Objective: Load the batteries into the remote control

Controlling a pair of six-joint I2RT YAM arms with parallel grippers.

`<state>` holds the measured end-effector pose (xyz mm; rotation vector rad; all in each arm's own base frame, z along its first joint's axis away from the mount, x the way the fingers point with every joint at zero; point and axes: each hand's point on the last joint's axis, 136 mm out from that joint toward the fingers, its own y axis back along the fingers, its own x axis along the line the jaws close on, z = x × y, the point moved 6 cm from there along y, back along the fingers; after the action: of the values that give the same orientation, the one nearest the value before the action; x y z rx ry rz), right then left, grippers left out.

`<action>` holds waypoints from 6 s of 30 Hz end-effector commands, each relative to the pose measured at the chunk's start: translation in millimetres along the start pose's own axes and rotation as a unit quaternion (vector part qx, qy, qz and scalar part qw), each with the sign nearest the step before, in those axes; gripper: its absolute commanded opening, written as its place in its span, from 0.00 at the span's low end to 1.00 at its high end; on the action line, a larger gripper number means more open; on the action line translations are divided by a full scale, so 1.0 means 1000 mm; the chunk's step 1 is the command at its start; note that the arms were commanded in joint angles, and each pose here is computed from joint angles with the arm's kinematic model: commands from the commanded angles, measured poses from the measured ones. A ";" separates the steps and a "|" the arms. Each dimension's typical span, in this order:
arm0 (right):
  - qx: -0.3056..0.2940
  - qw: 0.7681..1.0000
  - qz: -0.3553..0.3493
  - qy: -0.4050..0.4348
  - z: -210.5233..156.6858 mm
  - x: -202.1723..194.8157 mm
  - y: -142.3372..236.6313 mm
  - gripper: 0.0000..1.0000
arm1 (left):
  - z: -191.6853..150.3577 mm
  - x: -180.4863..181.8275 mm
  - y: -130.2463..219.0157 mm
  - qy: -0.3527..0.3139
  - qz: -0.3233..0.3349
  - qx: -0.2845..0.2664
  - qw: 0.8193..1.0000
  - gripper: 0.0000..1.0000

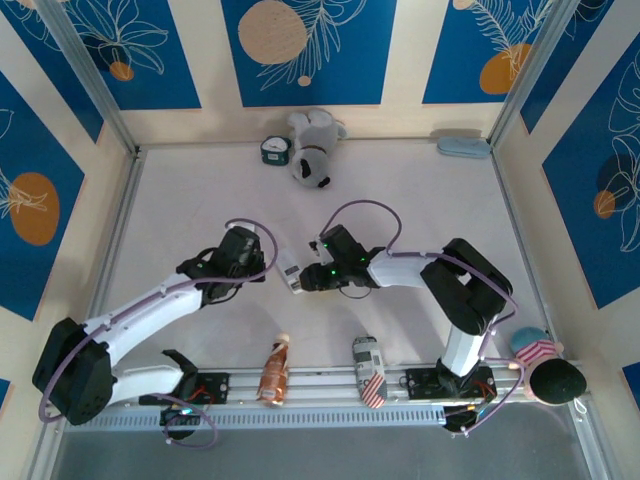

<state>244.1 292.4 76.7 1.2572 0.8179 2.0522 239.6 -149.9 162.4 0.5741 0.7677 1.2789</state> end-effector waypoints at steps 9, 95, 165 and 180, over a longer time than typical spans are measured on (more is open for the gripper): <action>0.022 0.999 0.018 0.020 -0.003 0.028 -0.007 0.41 | 0.000 -0.012 0.009 -0.013 -0.056 -0.009 0.998 0.11; -0.121 0.992 0.019 -0.003 0.031 0.016 0.071 0.41 | -0.055 -0.045 -0.062 0.366 0.139 0.066 0.918 0.12; -0.019 0.969 -0.112 -0.219 0.000 0.069 -0.017 0.85 | -0.014 0.063 -0.010 0.199 -0.037 0.019 0.979 1.00; -0.019 0.953 -0.160 -0.258 0.012 0.063 -0.030 0.83 | -0.034 0.081 -0.020 0.209 -0.011 -0.017 0.978 0.94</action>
<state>232.7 364.4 95.2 1.4560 0.6760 1.4506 231.4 -81.3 113.1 0.2924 1.1214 1.3864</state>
